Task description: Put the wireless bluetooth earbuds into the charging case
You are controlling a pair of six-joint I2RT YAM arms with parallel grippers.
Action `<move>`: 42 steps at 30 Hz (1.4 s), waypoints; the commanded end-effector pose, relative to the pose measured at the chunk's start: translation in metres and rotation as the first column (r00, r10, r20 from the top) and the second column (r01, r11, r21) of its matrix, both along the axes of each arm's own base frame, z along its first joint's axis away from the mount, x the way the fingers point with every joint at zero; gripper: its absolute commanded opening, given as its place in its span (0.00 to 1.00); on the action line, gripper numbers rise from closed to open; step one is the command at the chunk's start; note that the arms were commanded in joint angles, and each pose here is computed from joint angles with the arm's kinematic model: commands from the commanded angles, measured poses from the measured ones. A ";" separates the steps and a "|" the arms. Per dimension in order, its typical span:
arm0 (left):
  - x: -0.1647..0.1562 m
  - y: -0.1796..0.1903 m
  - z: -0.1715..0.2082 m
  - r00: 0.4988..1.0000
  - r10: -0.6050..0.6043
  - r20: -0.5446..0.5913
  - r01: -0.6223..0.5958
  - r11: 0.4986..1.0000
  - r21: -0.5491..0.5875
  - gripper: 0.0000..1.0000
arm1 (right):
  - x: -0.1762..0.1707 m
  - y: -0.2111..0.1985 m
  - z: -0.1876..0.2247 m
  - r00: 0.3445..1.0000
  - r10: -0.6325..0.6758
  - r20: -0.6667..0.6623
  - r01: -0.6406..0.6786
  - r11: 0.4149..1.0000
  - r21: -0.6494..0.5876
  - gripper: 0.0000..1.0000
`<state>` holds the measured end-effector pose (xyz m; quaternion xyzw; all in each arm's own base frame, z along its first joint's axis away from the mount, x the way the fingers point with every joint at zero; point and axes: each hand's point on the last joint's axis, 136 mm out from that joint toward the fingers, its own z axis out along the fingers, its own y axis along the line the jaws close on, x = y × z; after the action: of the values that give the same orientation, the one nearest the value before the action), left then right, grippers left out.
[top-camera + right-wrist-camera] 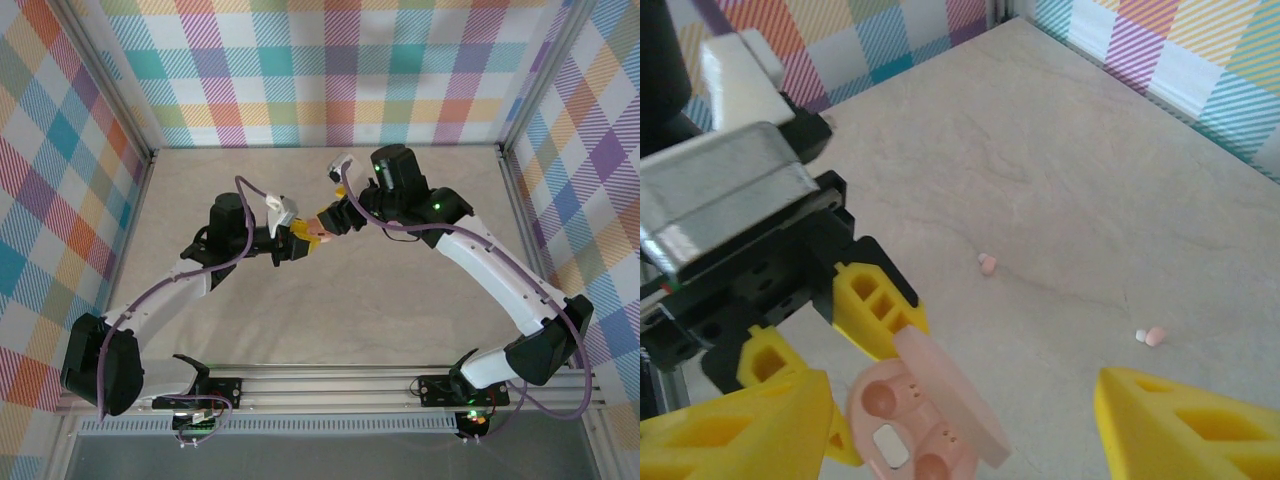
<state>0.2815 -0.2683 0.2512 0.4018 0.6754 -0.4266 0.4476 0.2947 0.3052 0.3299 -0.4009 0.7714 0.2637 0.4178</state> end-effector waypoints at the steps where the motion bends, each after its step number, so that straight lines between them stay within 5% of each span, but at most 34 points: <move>1: 0.009 0.003 0.010 1.000 0.024 0.019 -0.024 1.000 -0.018 0.08 | -0.003 0.000 0.014 1.000 0.002 0.005 -0.002 0.999 0.050 0.70; 7: 0.013 0.014 0.005 0.998 0.064 0.010 -0.064 0.998 0.002 0.08 | 0.035 -0.025 0.003 0.946 -0.191 -0.261 0.219 0.972 0.082 0.67; 14: 0.011 0.029 0.000 0.993 0.117 0.008 -0.117 0.993 0.016 0.07 | 0.079 -0.035 -0.046 0.835 -0.370 -0.406 0.406 0.914 0.002 0.65; 23: 0.004 0.040 -0.001 0.989 0.145 0.013 -0.146 0.989 0.037 0.07 | 0.119 0.000 -0.136 0.666 -0.398 -0.631 0.419 0.899 -0.125 0.46; 34: -0.008 0.052 0.001 0.983 0.181 0.026 -0.182 0.982 0.043 0.07 | 0.139 0.068 -0.185 0.730 -0.278 -0.624 0.281 0.955 -0.097 0.42; 42: -0.014 0.055 0.004 0.982 0.184 0.033 -0.185 0.981 0.052 0.07 | 0.165 0.047 -0.209 0.700 -0.456 -0.550 0.402 0.888 -0.225 0.35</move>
<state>0.2692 -0.2183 0.2553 0.3537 0.7146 -0.3679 0.4784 0.4402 0.3731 0.1204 -0.1498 0.9347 0.2753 0.1675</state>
